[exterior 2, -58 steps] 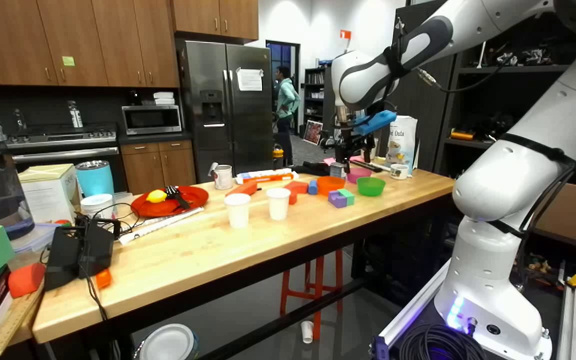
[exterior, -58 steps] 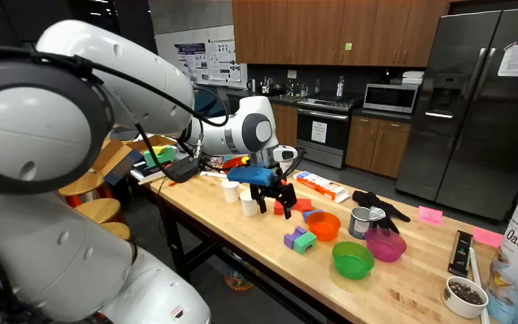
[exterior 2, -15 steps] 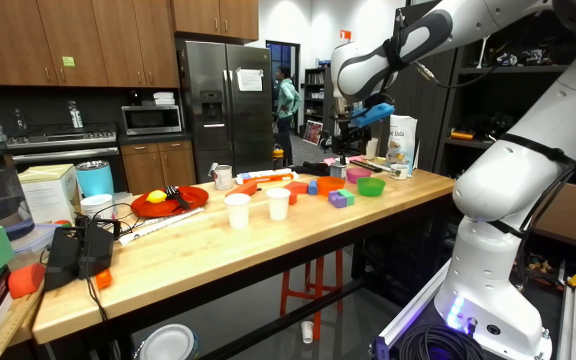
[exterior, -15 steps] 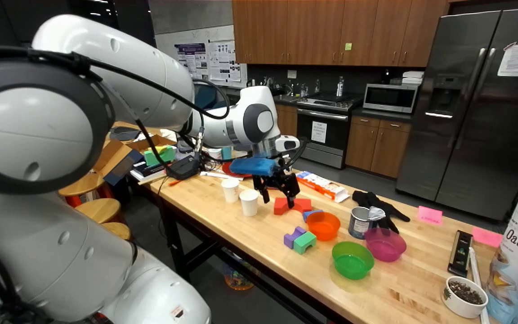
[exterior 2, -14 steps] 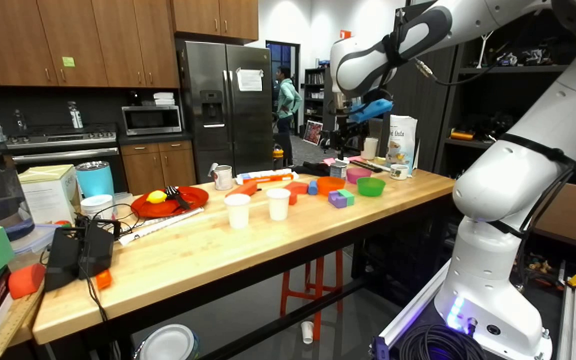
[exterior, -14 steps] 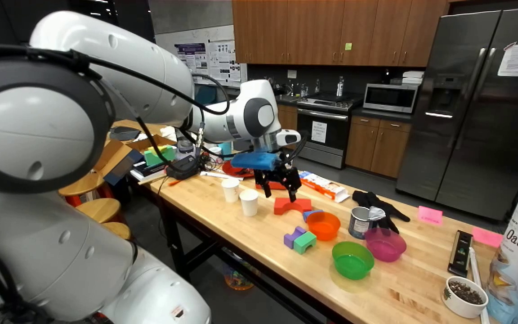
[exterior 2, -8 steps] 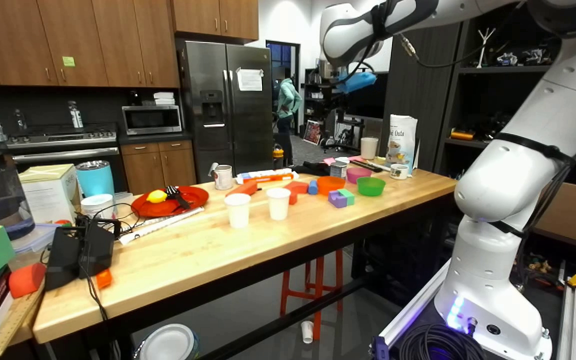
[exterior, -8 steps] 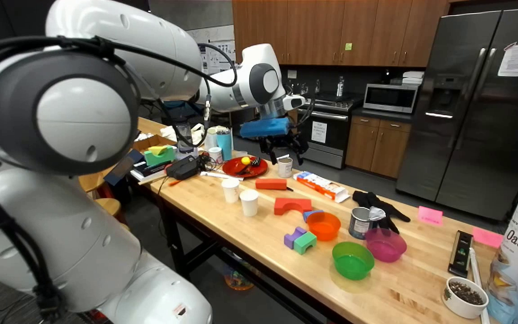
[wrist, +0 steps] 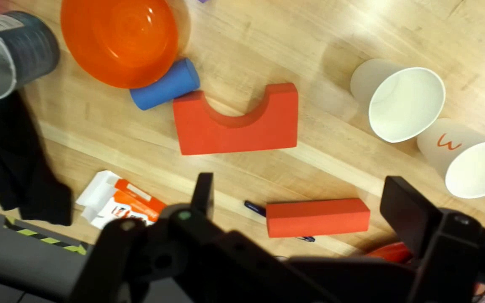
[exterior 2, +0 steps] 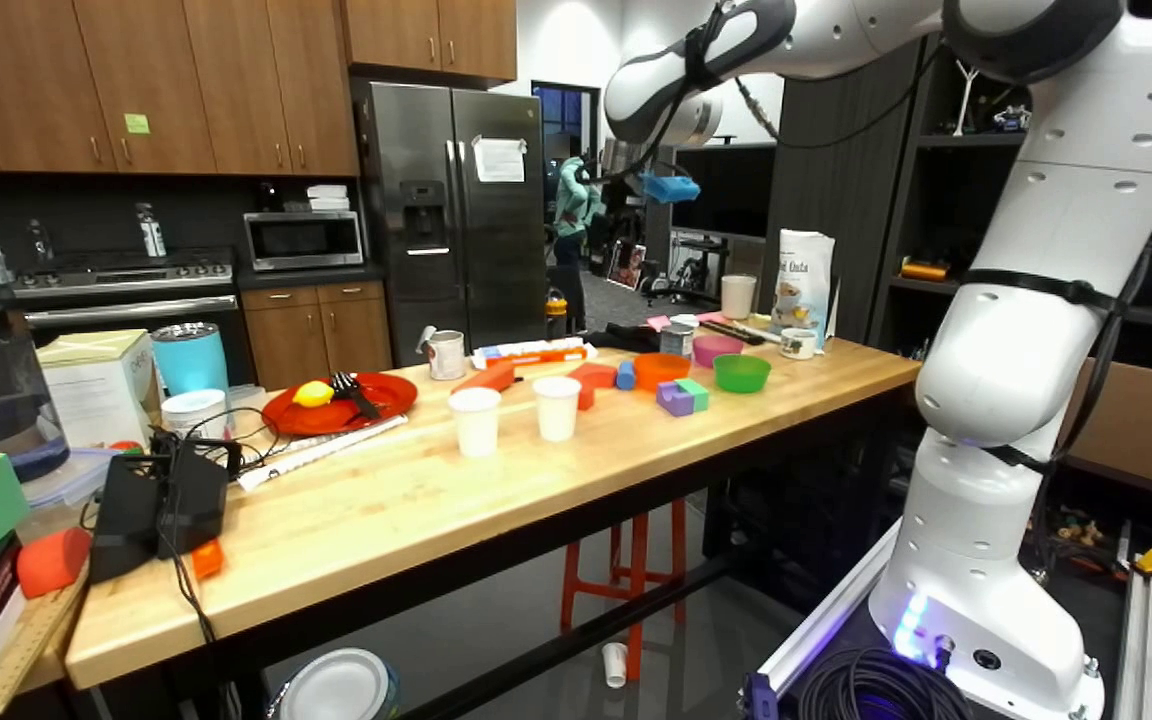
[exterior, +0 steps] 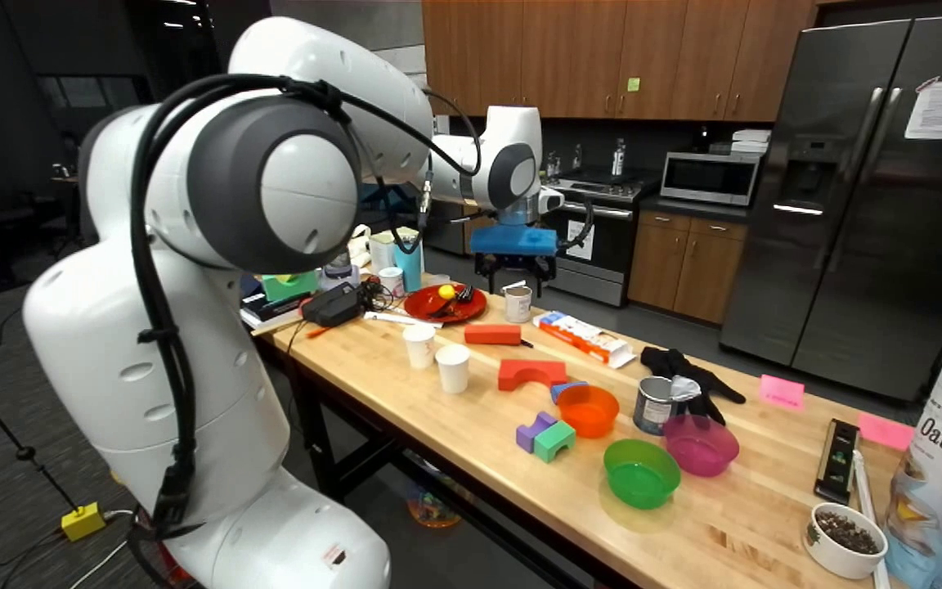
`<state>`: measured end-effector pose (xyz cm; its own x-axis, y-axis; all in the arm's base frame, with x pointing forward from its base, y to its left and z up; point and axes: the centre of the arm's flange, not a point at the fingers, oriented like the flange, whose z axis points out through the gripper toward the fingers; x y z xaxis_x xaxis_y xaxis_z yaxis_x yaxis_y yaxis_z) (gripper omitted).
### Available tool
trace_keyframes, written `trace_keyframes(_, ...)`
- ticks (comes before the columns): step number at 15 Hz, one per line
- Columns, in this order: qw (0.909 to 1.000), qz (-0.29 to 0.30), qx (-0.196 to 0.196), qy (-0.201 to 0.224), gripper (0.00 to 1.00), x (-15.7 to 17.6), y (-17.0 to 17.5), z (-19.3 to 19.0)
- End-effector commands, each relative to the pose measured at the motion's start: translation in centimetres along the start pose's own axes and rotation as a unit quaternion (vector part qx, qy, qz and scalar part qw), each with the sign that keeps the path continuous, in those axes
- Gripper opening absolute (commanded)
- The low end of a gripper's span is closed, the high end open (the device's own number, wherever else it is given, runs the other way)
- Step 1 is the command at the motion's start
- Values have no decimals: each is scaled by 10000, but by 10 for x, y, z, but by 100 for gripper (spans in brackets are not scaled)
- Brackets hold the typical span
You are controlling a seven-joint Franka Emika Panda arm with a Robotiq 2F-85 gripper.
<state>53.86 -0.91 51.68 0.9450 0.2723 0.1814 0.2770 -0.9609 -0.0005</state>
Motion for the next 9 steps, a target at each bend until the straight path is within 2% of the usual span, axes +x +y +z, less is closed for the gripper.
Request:
trace_keyframes(1, 9982, -330, 472, -153, 100, 18, 4, 28)
trace_keyframes(9, 9939, -316, 1031, -241, 100, 6, -30, 70)
